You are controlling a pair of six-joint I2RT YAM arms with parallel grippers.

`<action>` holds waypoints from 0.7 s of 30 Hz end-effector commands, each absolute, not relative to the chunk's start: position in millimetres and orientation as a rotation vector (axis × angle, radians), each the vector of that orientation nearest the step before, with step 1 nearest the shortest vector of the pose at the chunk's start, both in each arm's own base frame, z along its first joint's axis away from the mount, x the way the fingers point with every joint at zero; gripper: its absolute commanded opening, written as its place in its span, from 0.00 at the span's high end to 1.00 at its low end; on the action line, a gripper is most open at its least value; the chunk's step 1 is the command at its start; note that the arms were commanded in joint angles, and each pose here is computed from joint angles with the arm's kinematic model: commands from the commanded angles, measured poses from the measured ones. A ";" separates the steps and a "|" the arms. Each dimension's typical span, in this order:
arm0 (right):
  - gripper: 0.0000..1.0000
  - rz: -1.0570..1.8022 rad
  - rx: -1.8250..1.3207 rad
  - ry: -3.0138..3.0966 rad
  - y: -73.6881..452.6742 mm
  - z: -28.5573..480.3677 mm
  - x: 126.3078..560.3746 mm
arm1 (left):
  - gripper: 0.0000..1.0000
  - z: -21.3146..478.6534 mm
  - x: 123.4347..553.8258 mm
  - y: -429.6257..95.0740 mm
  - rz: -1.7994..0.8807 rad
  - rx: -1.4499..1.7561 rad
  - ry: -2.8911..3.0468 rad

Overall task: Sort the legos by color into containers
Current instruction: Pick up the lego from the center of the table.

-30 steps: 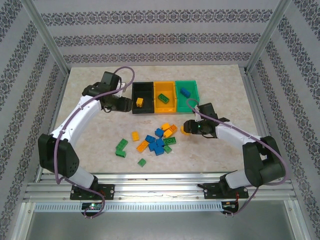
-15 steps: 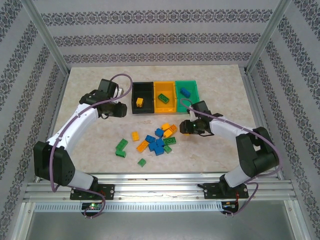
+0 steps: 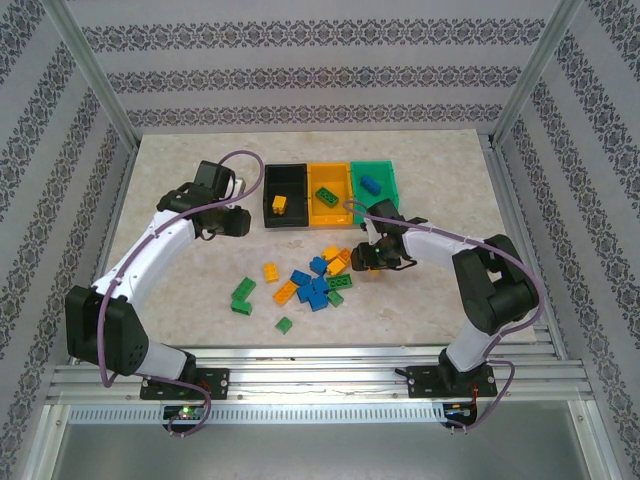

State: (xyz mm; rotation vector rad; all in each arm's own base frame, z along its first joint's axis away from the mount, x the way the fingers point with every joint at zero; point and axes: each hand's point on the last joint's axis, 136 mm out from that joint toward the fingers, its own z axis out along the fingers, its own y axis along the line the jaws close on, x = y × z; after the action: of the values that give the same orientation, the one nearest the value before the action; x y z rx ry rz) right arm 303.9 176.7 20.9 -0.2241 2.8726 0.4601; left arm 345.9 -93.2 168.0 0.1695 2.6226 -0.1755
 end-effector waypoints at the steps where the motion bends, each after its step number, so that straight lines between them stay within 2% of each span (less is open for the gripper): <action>1: 0.48 0.420 -0.269 2.891 178.5 18.9 302.4 | 0.67 174.9 347.5 -92.3 -0.193 0.191 2.579; 7: 0.55 0.402 -0.247 2.887 175.8 17.5 299.5 | 0.66 176.4 349.0 -87.7 -0.158 0.188 2.563; 14: 0.77 0.421 -0.238 2.849 176.1 31.4 302.2 | 0.66 176.1 349.2 -87.8 -0.153 0.202 2.563; 21: 0.80 0.527 -0.252 2.723 194.1 80.5 321.8 | 0.66 176.1 346.3 -86.8 -0.145 0.225 2.577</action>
State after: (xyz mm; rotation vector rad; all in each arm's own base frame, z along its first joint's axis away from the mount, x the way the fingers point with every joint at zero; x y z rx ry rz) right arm 309.6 179.5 47.5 -0.2268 2.8106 0.4611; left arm 345.8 -92.7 166.2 0.2069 2.6043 -0.1650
